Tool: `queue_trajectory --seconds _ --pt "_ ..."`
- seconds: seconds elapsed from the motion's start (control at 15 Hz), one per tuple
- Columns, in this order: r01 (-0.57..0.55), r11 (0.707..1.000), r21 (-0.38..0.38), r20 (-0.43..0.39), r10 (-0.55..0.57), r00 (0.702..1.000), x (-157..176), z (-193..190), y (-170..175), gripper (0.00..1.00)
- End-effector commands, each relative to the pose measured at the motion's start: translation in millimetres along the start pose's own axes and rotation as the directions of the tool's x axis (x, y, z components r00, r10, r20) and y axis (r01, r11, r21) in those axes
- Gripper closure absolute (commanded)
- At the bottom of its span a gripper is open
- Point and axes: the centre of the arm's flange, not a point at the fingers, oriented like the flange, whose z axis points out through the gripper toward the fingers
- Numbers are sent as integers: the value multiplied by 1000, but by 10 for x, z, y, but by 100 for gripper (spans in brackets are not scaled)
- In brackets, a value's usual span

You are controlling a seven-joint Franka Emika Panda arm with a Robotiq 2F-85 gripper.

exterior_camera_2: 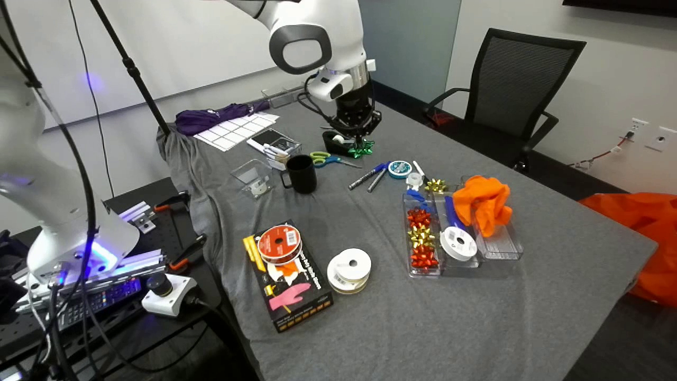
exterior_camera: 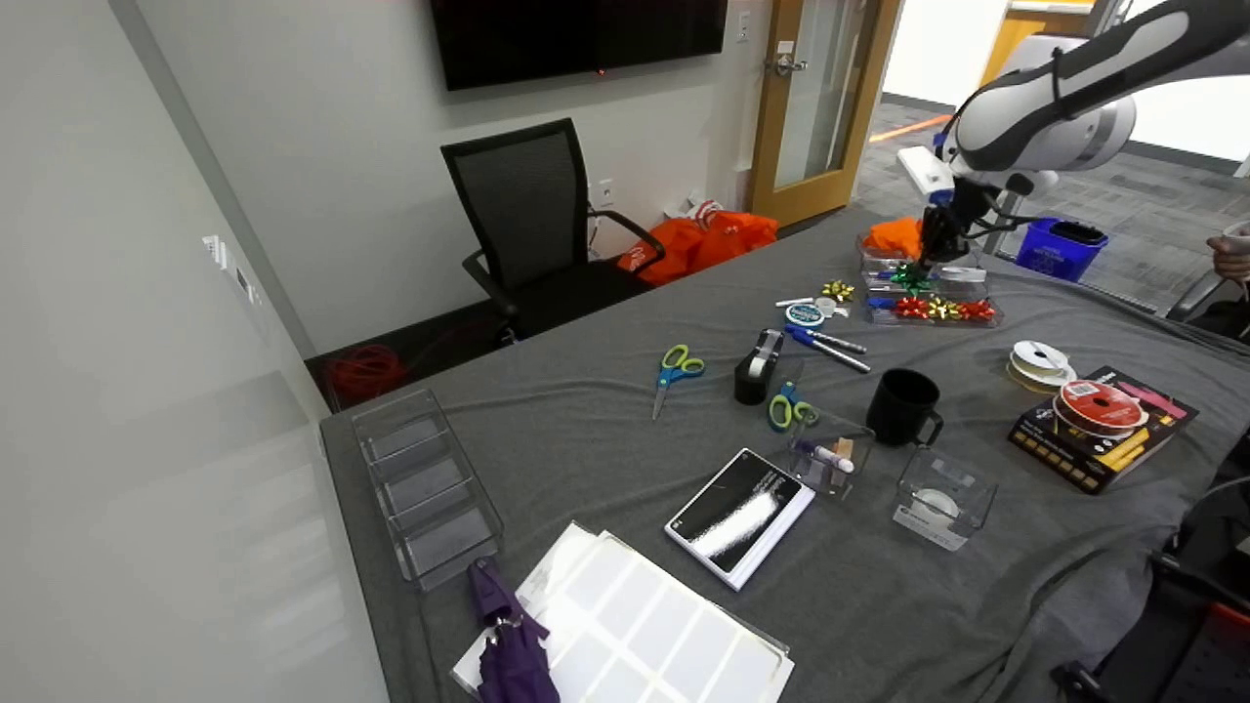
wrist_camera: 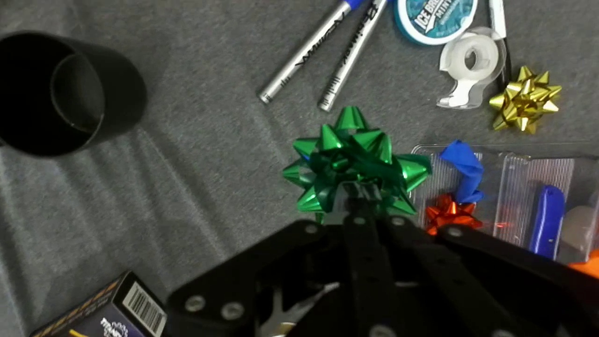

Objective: Remove the green and red ribbons from the clear case and put them in the bottom compartment of the clear case on the front right

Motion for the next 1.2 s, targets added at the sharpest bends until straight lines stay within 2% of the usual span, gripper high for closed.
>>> queue_trajectory --seconds 0.0,0.07,0.13,0.27,0.6,0.87,1.13 --pt "-197 980 -40 13 197 980 -202 195 -435 100" --pt "-253 967 -44 10 254 967 -242 219 -489 100" --pt "-164 986 -23 1 164 986 -128 184 -201 100" --pt "-217 976 -28 -2 217 976 -196 229 -294 100" --pt "-231 973 -25 -2 231 973 -209 230 -338 100" --pt "-172 984 49 -16 173 985 110 374 -634 100" --pt "-140 988 66 -55 144 988 494 583 -915 100"
